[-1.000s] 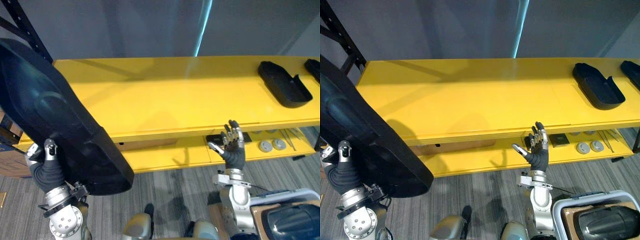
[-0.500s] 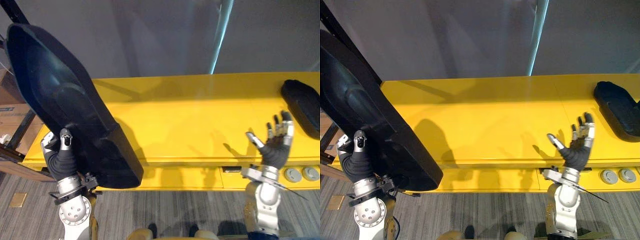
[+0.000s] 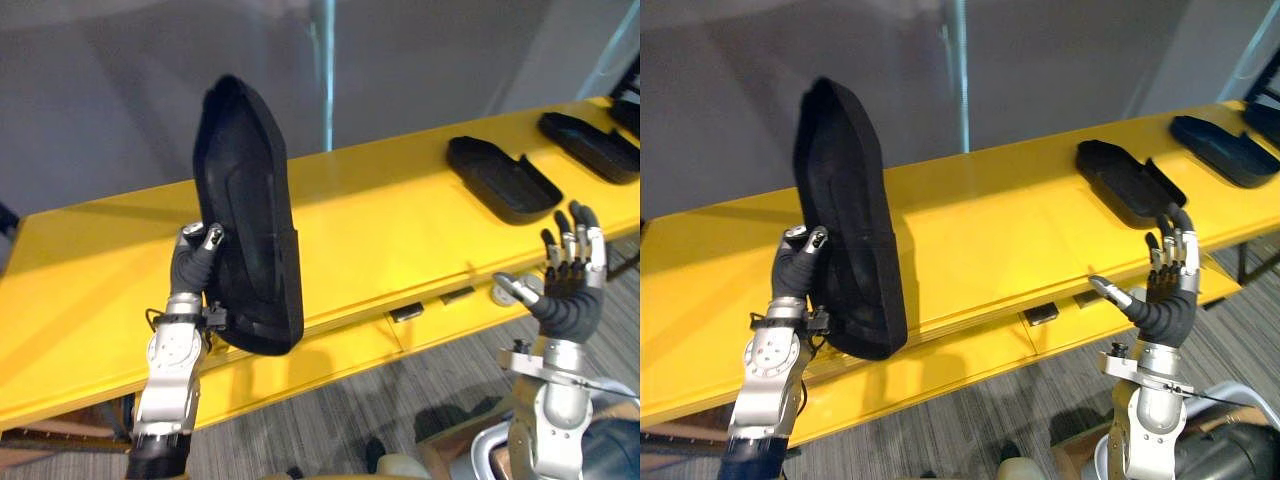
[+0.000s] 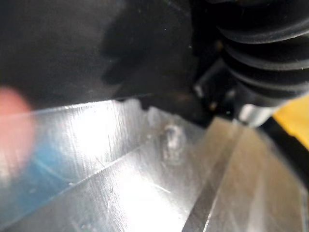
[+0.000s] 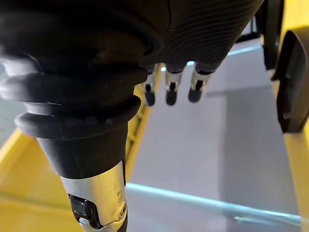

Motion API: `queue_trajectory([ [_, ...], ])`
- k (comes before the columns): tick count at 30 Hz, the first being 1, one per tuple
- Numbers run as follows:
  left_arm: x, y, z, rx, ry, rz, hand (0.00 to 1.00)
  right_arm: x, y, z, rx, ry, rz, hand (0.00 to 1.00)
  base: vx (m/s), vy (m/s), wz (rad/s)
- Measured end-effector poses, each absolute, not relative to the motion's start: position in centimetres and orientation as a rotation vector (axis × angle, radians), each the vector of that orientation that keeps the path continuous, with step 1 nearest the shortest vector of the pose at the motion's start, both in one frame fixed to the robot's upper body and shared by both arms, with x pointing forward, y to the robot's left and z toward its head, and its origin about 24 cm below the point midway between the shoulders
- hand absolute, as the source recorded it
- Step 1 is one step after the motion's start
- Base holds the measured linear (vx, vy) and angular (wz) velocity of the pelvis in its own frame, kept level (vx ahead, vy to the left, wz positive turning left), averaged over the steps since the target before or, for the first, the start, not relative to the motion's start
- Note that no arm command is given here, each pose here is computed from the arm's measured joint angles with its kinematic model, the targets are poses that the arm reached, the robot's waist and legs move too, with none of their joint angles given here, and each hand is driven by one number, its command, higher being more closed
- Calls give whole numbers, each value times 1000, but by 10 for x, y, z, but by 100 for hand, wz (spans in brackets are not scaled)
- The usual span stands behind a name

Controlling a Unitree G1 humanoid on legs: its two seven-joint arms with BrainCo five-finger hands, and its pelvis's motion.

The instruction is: Walk over and take plastic housings, then place them on the shelf

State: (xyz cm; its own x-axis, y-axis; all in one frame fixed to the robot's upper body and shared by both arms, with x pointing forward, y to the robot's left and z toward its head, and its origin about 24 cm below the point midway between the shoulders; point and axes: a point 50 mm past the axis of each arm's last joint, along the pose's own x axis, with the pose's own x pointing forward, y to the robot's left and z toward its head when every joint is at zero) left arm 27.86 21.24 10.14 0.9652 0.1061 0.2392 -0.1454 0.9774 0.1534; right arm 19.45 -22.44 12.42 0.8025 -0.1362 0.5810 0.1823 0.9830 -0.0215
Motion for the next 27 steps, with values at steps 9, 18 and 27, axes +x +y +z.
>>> queue_trajectory([
  [9,340,237,79,186,89,237,100,202,-215,124,-129,-545,87,0,-25,2,-20],
  [18,385,245,145,101,52,329,100,226,-176,147,-85,-601,383,0,-46,-6,-17],
  [27,383,245,158,-19,20,212,0,219,-158,152,-63,-612,476,0,-21,-25,0],
])
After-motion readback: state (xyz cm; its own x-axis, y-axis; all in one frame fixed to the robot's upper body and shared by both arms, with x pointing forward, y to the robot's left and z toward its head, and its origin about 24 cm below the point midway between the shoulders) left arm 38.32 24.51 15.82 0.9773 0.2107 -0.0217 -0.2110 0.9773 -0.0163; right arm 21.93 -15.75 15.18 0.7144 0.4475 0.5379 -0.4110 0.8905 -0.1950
